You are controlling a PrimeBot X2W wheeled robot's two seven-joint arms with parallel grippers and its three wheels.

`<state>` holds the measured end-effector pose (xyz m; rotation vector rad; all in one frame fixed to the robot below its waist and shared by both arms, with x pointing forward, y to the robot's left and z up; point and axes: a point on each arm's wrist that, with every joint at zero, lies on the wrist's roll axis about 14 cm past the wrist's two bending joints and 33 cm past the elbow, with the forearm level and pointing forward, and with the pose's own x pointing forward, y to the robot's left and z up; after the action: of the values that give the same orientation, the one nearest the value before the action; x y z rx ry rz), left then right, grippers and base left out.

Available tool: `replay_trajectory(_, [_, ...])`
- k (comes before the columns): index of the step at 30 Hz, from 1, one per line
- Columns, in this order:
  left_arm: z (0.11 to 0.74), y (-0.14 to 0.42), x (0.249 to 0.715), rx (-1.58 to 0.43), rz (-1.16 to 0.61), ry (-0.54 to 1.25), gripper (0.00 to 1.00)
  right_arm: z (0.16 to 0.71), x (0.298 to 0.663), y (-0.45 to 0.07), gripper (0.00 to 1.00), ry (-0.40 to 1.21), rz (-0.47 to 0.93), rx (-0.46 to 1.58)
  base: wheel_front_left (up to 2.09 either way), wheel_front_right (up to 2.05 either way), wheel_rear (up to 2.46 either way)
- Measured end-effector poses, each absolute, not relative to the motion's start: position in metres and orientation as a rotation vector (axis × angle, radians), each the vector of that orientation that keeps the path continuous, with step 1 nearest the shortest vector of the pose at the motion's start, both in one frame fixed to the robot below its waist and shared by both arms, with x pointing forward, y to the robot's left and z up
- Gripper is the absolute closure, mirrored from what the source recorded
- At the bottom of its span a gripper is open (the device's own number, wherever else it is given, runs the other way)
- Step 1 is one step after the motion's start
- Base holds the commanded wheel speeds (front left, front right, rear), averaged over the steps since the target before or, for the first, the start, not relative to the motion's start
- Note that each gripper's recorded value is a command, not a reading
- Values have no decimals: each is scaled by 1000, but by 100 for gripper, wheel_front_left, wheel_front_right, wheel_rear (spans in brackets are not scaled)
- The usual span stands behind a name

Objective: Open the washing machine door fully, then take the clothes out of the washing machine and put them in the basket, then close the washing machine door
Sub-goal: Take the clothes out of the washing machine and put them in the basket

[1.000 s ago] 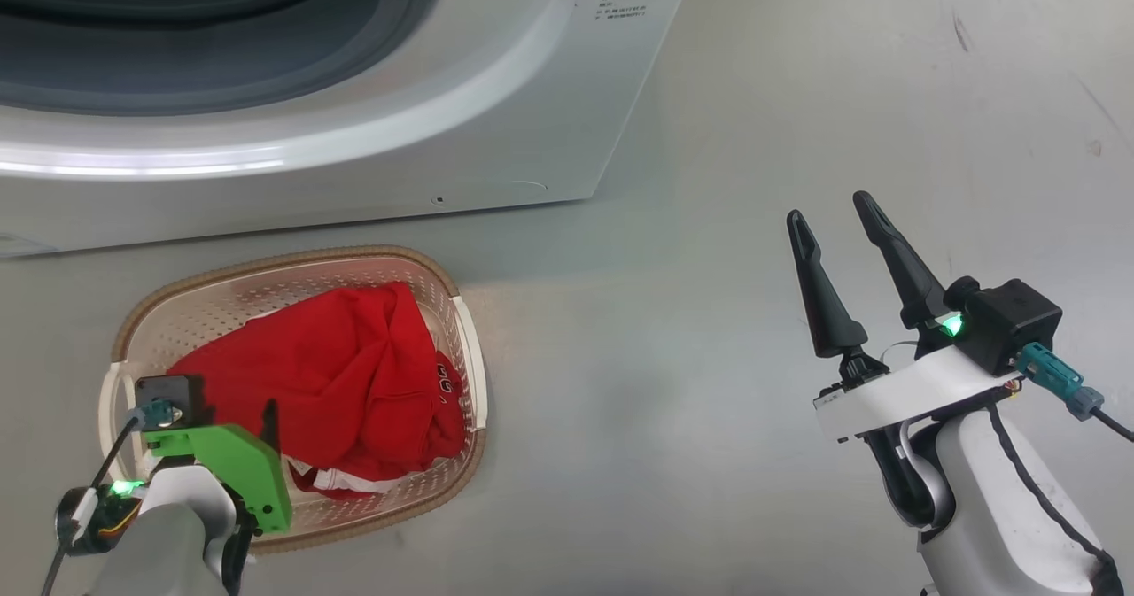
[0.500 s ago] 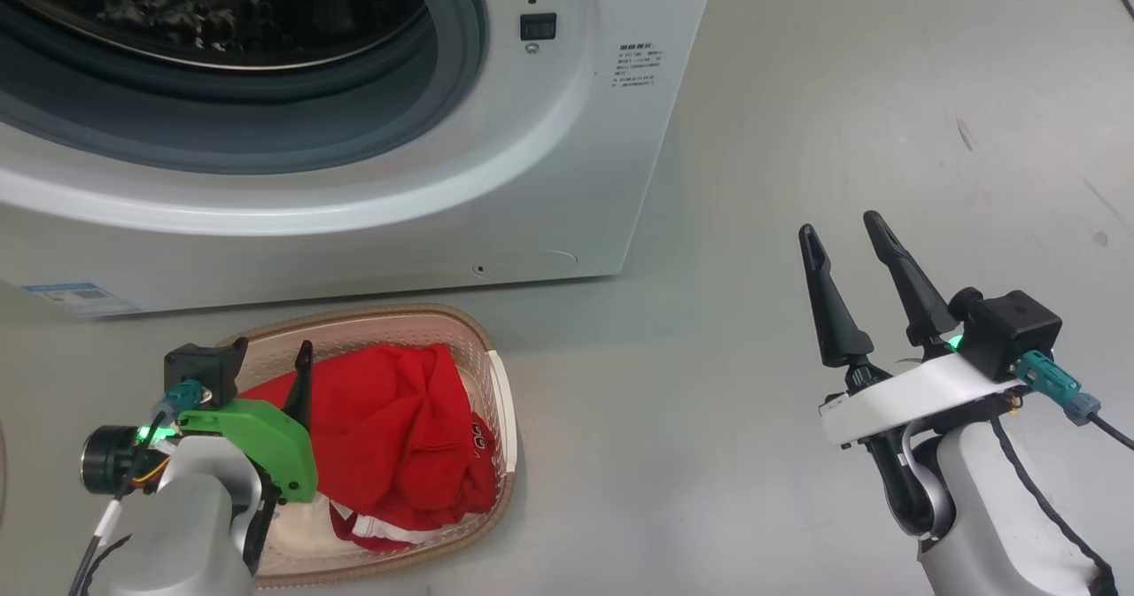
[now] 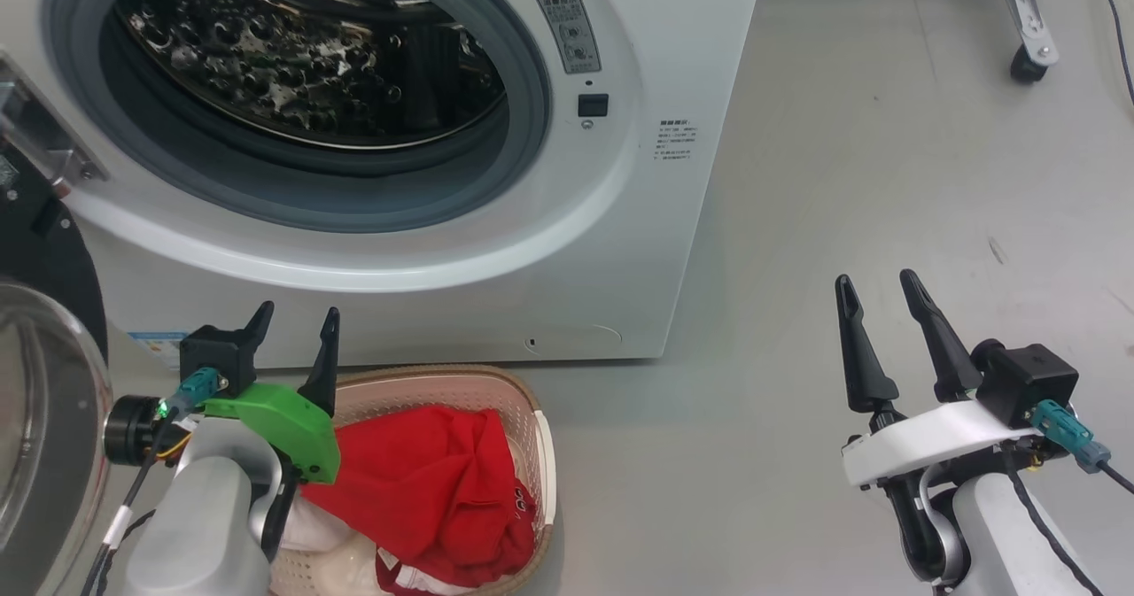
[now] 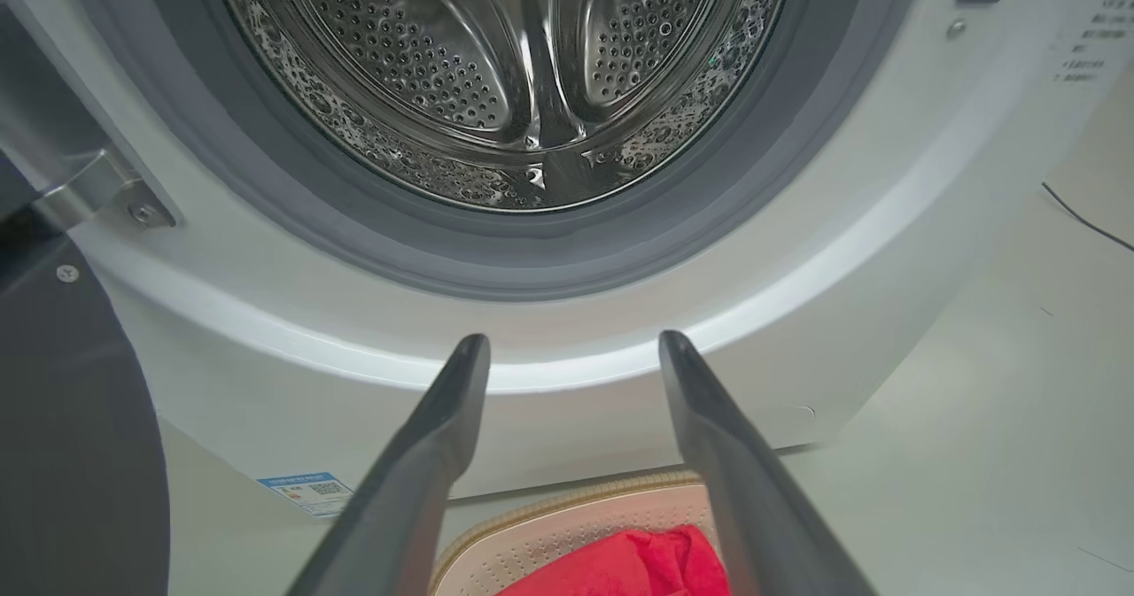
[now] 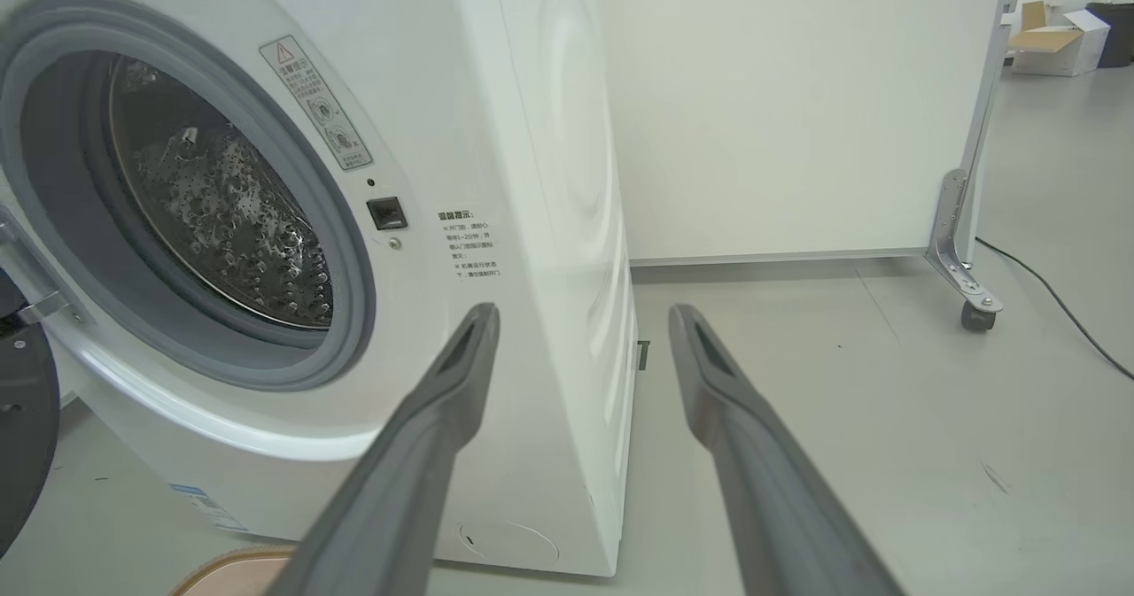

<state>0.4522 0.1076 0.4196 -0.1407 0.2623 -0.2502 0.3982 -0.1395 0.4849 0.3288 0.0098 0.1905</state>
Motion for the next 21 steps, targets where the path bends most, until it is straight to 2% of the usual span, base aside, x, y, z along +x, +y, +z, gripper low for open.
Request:
replay_trajectory(11, [467, 125, 437, -196, -197, 108, 0, 502, 383, -130, 0, -34, 224, 332, 0, 0, 0])
replay_trajectory(21, [482, 128, 416, -226, -177, 42, 0, 508, 374, -129, 0, -50, 228, 334, 0, 0, 0])
